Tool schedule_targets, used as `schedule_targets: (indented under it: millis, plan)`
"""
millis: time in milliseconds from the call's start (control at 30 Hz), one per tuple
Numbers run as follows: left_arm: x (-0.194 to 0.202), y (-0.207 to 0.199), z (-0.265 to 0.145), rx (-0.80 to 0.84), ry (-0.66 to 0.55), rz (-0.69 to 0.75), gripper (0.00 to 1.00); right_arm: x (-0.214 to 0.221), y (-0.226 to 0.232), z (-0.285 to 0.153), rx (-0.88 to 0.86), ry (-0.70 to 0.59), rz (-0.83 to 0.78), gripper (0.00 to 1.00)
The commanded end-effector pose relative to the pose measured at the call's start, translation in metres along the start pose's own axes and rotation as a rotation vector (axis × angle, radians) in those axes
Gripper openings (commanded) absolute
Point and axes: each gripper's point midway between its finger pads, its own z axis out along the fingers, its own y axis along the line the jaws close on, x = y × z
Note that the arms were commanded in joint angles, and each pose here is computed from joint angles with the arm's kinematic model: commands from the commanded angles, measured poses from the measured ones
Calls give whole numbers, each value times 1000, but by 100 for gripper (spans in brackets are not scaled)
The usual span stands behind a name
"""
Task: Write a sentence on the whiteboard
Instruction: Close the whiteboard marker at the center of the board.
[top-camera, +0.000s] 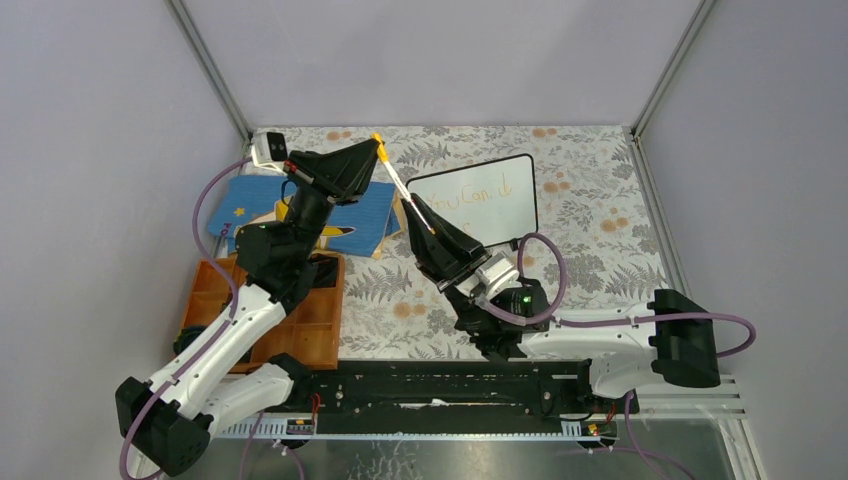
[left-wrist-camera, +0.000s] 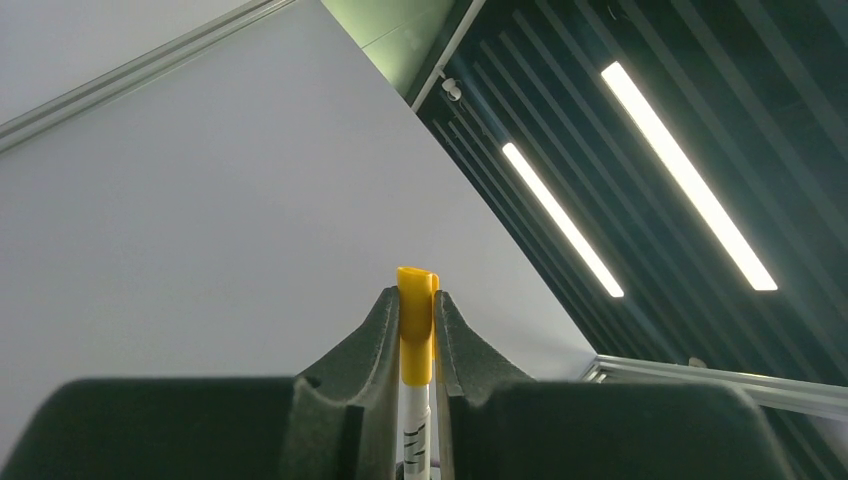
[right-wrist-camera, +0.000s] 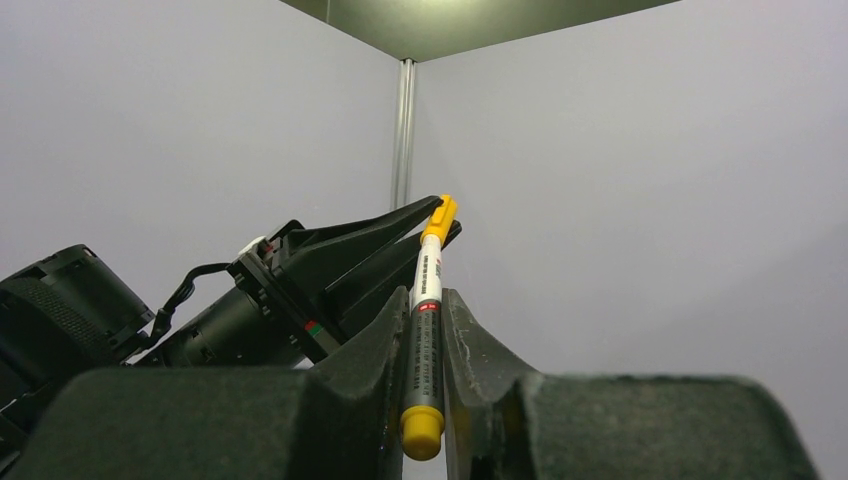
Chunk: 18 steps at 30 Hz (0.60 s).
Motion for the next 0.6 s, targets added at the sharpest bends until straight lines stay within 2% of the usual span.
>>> schedule_targets:
  millis: [0, 567]
  plan:
    - [22, -12, -5, 42, 98, 4, 0, -26, -13, 13, 69, -107, -3, 0]
    - [11, -14, -12, 22, 30, 47, 0, -26, -22, 15, 115, -87, -32, 0]
